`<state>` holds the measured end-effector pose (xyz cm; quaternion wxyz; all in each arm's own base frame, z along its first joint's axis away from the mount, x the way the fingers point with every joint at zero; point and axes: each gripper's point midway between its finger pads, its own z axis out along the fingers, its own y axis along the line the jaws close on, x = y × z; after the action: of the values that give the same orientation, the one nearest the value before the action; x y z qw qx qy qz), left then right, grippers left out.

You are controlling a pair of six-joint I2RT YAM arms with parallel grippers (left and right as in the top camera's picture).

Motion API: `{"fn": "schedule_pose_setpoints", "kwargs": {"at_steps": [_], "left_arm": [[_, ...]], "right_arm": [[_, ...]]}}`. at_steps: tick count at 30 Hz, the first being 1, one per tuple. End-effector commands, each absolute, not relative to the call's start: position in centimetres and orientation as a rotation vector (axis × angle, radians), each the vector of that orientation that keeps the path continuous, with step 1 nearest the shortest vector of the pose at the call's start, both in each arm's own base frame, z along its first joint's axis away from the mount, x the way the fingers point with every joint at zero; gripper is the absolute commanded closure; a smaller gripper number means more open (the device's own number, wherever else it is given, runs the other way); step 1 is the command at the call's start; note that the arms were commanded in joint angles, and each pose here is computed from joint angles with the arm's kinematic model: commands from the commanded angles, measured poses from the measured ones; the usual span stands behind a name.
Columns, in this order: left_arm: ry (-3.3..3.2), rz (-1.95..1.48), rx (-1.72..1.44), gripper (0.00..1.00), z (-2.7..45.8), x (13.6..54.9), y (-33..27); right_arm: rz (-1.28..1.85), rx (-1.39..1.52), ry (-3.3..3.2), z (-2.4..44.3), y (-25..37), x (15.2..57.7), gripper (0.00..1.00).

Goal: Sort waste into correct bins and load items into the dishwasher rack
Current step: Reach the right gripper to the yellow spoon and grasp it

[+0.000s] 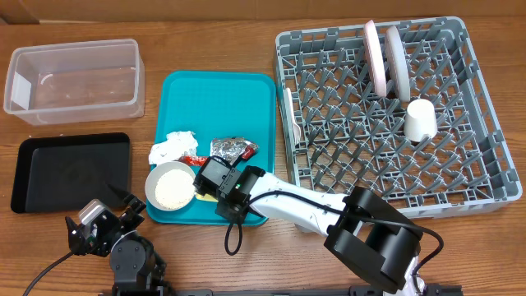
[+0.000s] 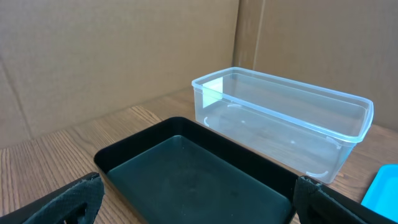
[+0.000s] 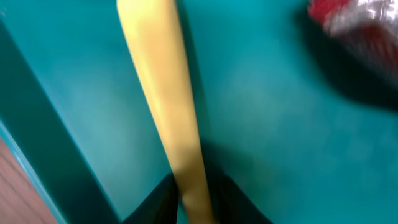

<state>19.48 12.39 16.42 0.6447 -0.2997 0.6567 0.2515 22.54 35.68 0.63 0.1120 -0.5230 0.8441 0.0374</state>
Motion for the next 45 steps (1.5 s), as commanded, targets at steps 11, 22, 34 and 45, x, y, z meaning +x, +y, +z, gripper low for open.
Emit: {"fn": "schedule_pose_setpoints", "kwargs": {"at_steps": [11,22,34,45], "left_arm": [[1.48,0.578,-0.71,0.0,16.4,19.2,12.7],[1.48,0.578,-0.71,0.0,16.4,19.2,12.7],[1.48,0.578,-0.71,0.0,16.4,19.2,12.7],[1.48,0.579,-0.709,0.0,16.4,19.2,12.7]], "right_arm": [[-0.013,-1.617,2.485,2.9,34.6,22.9,0.81],[0.202,-1.652,2.505,1.3,36.7,21.6,0.62],[0.119,-1.663,2.535,0.2,35.5,21.6,0.84],[-0.08,-1.675,2.572,2.4,33.3,22.4,0.89]]}}
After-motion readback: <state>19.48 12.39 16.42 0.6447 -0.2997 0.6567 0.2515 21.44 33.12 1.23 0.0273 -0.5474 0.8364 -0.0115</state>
